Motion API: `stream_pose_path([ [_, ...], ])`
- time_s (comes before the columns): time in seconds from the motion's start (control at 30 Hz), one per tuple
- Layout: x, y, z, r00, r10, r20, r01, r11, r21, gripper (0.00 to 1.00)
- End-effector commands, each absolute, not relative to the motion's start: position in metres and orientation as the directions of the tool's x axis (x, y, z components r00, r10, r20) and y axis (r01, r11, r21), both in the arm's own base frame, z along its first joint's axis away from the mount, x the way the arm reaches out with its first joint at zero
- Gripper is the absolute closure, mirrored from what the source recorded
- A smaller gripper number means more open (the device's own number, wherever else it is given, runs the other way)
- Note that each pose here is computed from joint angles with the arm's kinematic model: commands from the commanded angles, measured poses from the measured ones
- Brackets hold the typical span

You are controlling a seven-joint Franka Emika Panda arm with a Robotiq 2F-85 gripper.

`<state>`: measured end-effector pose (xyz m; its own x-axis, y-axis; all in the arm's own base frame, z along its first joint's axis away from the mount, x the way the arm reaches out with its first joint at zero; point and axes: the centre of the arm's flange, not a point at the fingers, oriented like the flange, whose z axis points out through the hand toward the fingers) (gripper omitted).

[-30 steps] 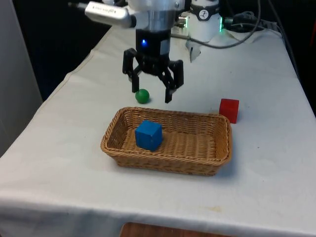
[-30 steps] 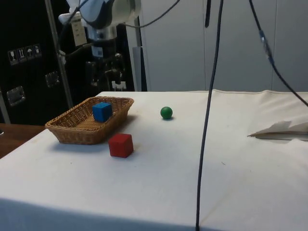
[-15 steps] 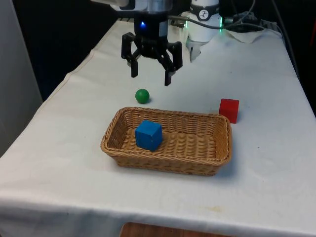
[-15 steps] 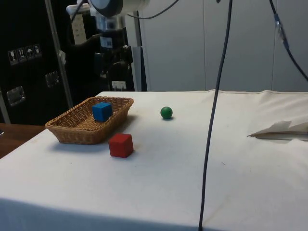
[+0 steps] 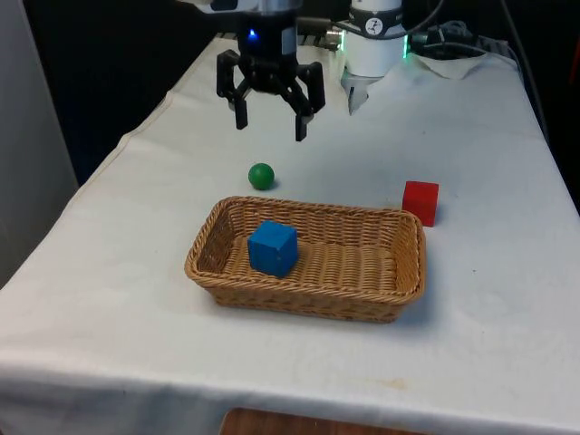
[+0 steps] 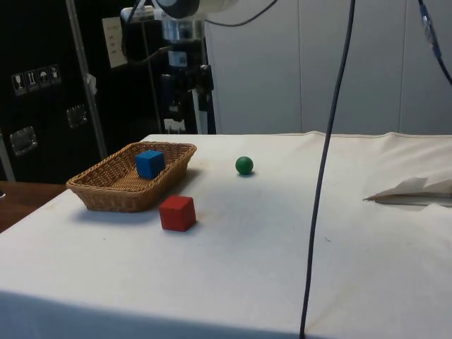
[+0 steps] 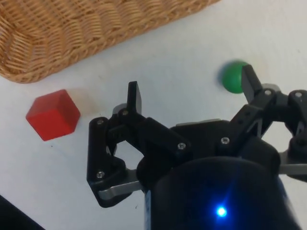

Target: Place all non-red objects into the basket.

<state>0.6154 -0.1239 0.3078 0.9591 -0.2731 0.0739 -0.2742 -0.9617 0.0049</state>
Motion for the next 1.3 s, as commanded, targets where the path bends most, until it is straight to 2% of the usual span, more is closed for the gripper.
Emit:
stream_pose_path([
  [0.0, 0.611, -0.126, 0.309, 0.961, -0.267, 0.078, -0.267, -0.964, -0.006, 0.00],
  [0.77, 0.561, -0.155, 0.299, 0.980, -0.198, 0.030, -0.197, -0.980, -0.034, 0.00],
  [1.27, 0.535, -0.171, 0.280, 0.988, -0.155, 0.006, -0.154, -0.986, -0.062, 0.00],
])
